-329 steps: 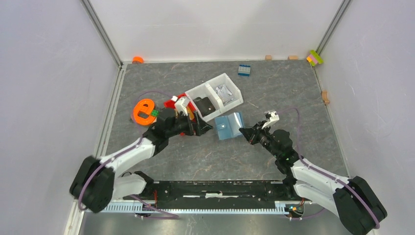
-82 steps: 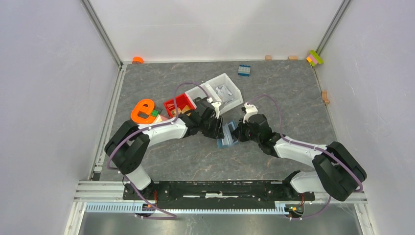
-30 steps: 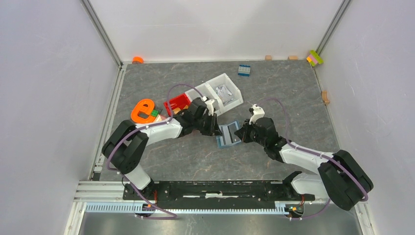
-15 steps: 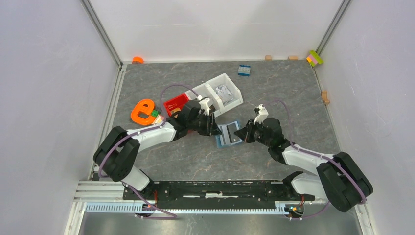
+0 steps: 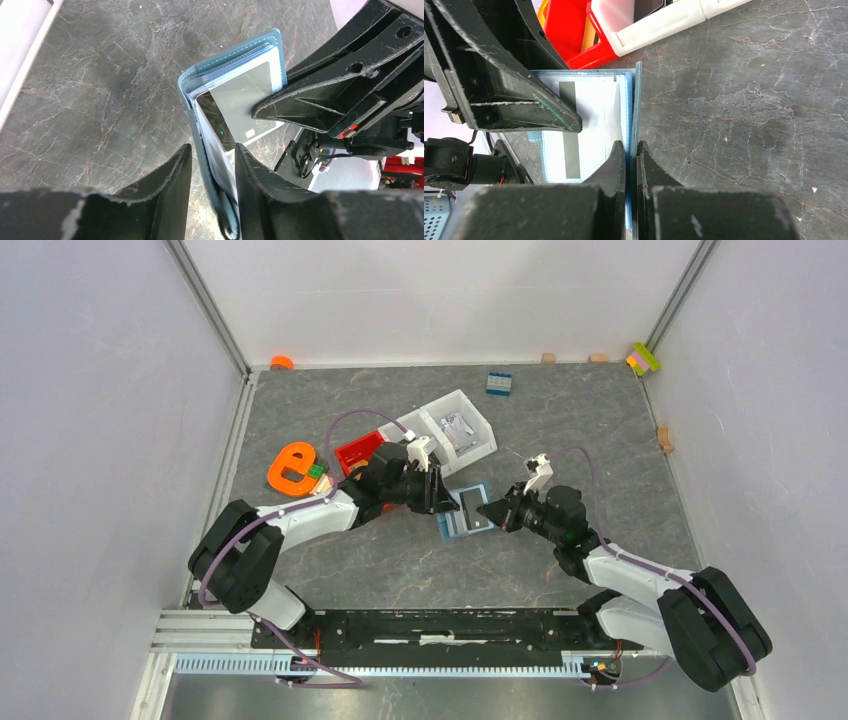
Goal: Take the credit cards out of the card holder
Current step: Remove the credit card from the card holder.
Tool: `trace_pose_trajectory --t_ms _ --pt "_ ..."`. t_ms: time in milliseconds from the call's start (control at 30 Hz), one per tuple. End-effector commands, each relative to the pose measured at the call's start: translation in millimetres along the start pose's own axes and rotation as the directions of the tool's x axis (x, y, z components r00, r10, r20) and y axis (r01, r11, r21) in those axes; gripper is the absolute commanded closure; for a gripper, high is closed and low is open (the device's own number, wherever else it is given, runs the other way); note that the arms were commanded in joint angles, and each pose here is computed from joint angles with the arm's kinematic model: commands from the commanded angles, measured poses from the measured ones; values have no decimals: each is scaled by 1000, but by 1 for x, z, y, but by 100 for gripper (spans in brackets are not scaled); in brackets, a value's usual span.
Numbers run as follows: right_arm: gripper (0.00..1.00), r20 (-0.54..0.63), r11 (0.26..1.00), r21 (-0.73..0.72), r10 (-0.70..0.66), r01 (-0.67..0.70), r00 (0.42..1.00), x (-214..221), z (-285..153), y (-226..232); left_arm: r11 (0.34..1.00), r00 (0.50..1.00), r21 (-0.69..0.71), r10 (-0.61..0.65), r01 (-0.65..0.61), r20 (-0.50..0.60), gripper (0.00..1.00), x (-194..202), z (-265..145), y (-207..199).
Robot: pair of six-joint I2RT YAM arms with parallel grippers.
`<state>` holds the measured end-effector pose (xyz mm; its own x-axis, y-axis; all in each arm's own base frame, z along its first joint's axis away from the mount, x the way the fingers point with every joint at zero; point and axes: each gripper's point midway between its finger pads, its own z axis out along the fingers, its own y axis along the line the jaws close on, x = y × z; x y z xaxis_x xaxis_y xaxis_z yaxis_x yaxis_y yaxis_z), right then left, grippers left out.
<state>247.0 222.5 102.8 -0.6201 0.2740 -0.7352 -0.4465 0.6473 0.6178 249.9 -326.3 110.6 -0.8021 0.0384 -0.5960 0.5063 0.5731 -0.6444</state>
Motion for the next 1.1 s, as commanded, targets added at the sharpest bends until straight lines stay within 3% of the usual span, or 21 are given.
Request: trace_pose_trajectory --t_ms 0,200,333,400,533,700,933,1067 --pt "100 70 999 -47 -17 20 997 -18 -2 12 999 1000 54 -10 9 16 63 -6 0 -10" --pt "99 79 999 28 -19 17 997 -19 -3 -1 995 999 101 11 -16 53 87 -11 -7 -22" --pt "79 56 985 166 -50 40 997 -21 -3 -25 993 995 112 28 -38 91 92 -16 -14 -27" --pt "63 49 976 209 -66 55 997 -22 -4 -32 992 995 116 29 -40 97 92 -17 -16 -29" --pt "61 71 964 254 -103 82 992 -31 -9 -38 995 995 94 22 -31 98 92 -16 -15 -24" --pt "61 106 972 196 -155 132 982 -39 -13 -24 999 997 47 -4 1 77 92 -14 -11 -12" --pt "56 117 977 -20 -207 211 971 -35 -7 17 999 997 39 -17 14 80 93 -15 -12 -9" --pt "57 121 974 -43 -217 223 969 -35 -7 22 999 995 -24 -27 30 101 93 -18 -16 3"
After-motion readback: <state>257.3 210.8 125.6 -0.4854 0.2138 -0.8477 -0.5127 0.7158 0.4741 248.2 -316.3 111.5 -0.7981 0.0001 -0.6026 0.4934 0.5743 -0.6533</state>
